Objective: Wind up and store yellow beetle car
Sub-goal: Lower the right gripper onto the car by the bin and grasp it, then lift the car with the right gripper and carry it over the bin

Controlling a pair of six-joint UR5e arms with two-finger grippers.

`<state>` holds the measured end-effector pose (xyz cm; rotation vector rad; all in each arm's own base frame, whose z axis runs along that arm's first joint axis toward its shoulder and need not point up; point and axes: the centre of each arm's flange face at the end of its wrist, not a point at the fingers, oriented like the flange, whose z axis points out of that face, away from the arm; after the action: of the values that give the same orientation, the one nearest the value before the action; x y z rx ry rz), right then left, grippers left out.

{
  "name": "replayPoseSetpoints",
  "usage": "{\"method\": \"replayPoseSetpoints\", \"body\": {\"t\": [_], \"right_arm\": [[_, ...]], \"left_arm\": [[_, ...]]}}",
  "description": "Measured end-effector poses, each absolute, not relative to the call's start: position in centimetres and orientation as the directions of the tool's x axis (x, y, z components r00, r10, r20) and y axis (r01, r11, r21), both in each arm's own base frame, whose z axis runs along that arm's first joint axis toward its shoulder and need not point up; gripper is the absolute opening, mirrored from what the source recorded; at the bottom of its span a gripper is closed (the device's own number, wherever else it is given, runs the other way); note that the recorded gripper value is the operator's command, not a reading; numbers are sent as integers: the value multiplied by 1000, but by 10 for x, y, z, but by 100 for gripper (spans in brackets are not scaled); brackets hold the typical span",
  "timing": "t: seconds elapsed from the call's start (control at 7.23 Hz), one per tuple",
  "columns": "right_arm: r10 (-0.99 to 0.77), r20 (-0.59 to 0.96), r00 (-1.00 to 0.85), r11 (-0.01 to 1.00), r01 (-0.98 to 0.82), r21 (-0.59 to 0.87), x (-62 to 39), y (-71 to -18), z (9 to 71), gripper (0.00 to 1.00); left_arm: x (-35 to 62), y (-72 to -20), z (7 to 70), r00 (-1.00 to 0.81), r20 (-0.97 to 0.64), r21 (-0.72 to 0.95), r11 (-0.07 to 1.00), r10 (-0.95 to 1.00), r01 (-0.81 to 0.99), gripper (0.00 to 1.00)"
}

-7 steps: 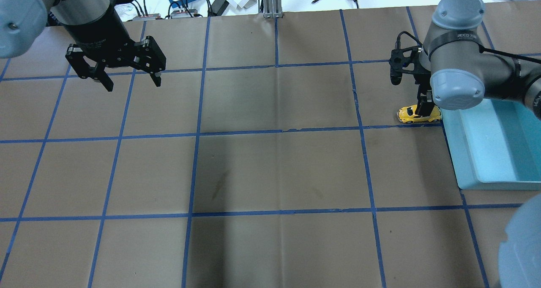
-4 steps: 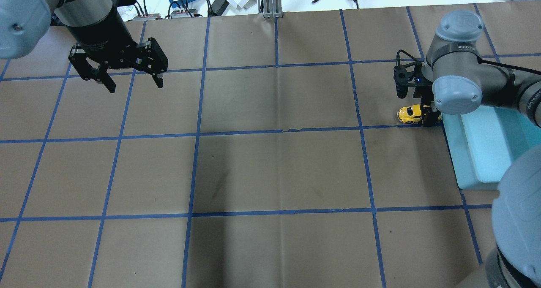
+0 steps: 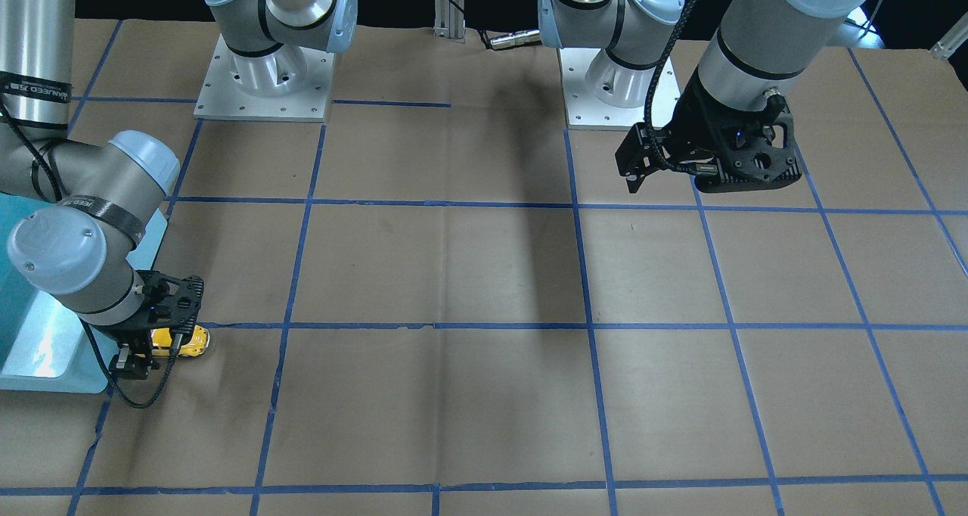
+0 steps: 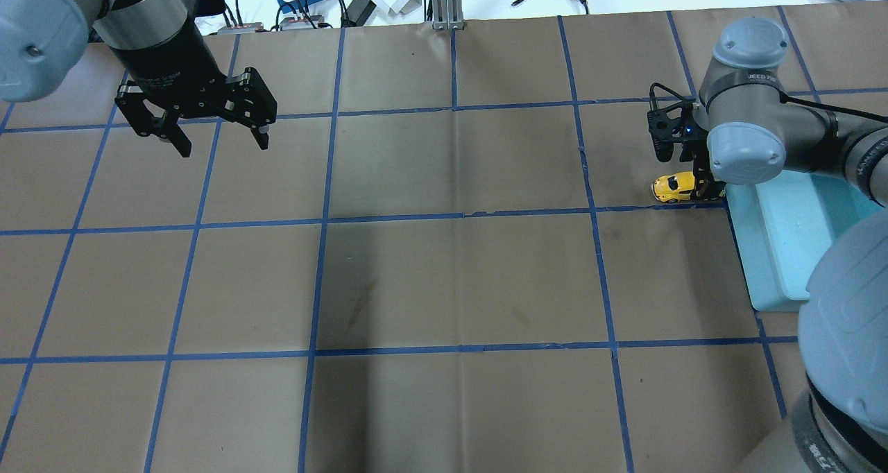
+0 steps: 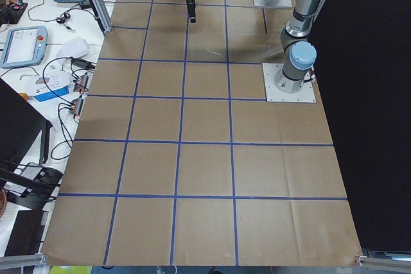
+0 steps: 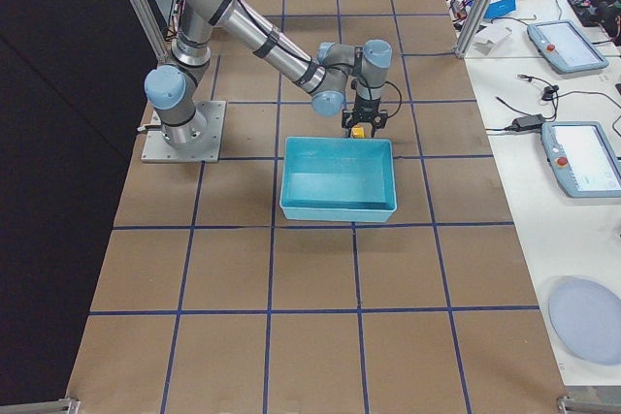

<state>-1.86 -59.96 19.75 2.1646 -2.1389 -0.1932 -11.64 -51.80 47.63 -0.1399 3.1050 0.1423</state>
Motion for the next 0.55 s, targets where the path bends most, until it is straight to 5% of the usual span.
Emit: {"method": "replayPoseSetpoints", "body": {"t": [0.28, 0.55], "right_arm": [[-1000, -26, 16, -19, -989, 149, -18, -599, 197, 8], [-1000, -13, 8, -10, -989, 144, -16, -601, 206, 5]], "left_arm": [[-116, -518, 476, -996, -34, 91, 992, -88, -91, 100], [-116, -518, 476, -995, -33, 90, 992, -89, -91, 100]]}}
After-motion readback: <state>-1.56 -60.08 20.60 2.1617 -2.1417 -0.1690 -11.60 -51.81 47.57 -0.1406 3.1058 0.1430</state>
